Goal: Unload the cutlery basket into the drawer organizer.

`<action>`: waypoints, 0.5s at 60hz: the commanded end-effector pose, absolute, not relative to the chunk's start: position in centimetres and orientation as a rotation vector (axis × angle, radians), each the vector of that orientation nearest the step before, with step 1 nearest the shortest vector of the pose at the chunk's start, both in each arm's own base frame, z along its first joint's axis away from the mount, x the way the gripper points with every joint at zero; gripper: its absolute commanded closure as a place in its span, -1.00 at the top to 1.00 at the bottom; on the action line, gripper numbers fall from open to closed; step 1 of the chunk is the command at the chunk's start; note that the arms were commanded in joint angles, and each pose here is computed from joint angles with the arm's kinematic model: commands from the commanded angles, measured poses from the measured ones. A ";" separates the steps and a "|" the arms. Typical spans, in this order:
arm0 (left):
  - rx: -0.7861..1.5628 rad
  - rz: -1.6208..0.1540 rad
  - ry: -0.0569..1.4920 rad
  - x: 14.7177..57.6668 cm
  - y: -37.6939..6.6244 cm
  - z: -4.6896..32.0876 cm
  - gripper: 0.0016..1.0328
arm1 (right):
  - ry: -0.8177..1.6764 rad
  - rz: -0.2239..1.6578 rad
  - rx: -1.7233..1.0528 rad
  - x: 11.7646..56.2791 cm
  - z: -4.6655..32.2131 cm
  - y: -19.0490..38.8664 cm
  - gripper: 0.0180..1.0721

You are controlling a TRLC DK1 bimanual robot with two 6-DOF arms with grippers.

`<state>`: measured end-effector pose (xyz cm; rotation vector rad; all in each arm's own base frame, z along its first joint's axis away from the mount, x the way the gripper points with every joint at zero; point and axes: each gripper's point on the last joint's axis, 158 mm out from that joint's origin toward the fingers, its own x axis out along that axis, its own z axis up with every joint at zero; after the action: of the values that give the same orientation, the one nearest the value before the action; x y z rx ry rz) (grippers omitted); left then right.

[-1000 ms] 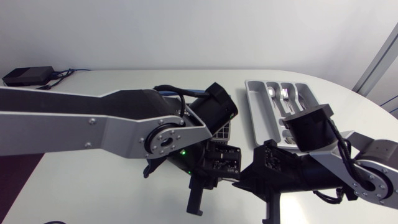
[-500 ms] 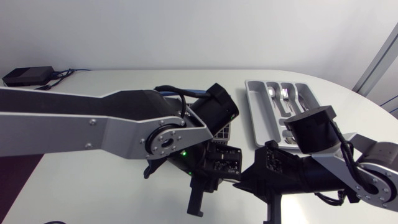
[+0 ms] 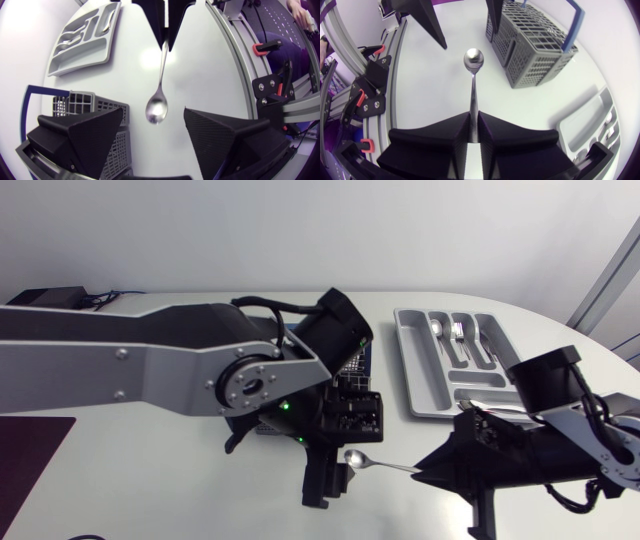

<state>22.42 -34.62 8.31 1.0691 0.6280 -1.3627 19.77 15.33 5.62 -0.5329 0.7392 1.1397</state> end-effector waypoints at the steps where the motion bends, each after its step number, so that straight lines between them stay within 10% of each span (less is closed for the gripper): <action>1: 1.014 -1.323 0.580 23.7 -34.7 11.0 0.90 | 0.720 1.145 -0.559 20.4 5.6 13.4 -0.86; 30: 1.001 -1.287 0.586 24.6 -33.0 11.4 0.90 | 0.711 1.123 -0.466 25.6 5.4 2.1 -0.86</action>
<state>24.38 -33.33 10.22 1.0300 0.6043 -1.3014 24.59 3.76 5.51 -0.4365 0.7499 1.0864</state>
